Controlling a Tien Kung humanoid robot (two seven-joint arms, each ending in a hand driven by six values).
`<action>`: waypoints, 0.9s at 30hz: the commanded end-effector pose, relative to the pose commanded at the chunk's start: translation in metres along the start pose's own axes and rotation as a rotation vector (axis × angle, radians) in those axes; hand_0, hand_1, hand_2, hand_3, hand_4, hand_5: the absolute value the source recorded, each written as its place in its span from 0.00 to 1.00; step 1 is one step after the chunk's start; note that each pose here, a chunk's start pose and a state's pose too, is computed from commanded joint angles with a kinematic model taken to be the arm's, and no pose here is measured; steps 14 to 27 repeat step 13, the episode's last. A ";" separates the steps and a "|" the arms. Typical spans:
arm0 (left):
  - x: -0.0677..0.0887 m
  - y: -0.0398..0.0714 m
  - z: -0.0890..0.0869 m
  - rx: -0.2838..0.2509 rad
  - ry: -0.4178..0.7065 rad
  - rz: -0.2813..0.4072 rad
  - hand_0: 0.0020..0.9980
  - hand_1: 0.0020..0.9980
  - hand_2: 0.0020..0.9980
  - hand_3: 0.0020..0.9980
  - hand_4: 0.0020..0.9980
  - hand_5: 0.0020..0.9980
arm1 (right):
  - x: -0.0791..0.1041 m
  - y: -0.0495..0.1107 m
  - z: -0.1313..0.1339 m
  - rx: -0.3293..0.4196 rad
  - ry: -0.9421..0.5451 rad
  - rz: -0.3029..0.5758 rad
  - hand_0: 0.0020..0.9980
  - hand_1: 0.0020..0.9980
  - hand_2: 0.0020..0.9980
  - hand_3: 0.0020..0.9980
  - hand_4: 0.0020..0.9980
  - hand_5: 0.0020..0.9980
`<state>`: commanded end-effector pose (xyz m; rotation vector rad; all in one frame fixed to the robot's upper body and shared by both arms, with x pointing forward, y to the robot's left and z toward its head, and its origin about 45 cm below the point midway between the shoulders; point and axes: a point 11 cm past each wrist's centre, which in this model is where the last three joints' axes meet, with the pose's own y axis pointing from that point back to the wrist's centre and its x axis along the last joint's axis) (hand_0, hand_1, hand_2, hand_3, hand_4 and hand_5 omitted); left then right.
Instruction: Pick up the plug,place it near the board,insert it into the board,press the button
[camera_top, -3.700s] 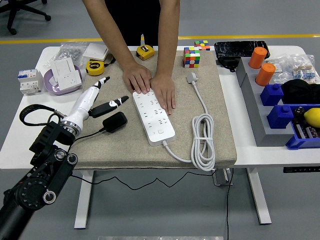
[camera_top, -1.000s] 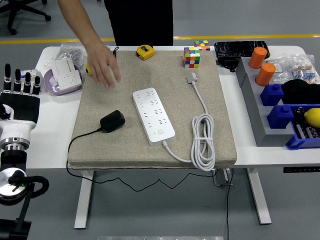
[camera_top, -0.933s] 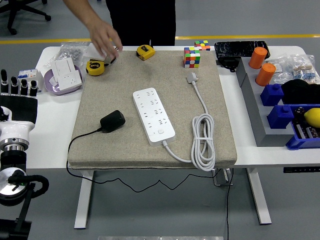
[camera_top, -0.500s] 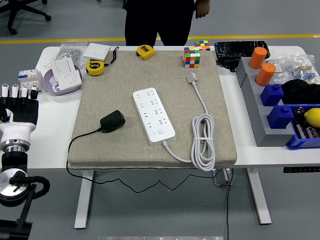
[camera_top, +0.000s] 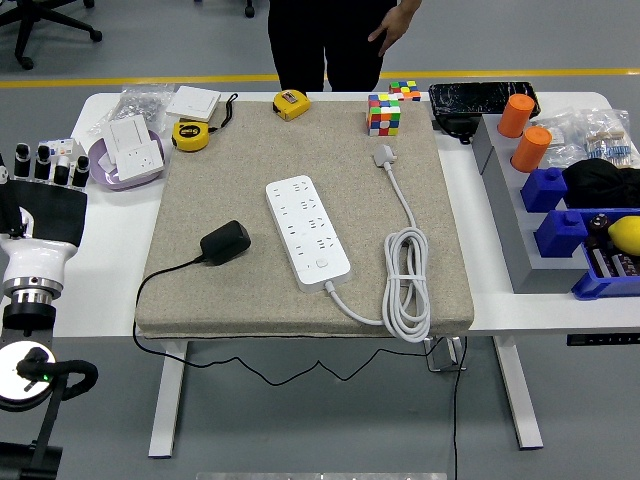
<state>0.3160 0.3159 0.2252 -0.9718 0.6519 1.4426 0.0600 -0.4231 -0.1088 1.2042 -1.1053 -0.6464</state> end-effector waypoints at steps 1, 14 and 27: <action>0.000 0.000 0.000 -0.001 0.001 0.000 0.82 0.83 0.78 0.76 1.00 0.58 | 0.000 0.000 0.000 0.000 0.000 0.000 0.82 0.72 0.70 0.64 0.94 0.61; 0.000 -0.001 0.002 -0.017 0.042 0.005 0.93 0.99 0.95 0.94 1.00 0.76 | 0.000 0.000 -0.001 0.002 -0.002 0.000 0.82 0.72 0.70 0.64 0.94 0.61; 0.000 -0.001 0.002 -0.017 0.042 0.005 0.93 0.99 0.95 0.94 1.00 0.76 | 0.000 0.000 -0.001 0.002 -0.002 0.000 0.82 0.72 0.70 0.64 0.94 0.61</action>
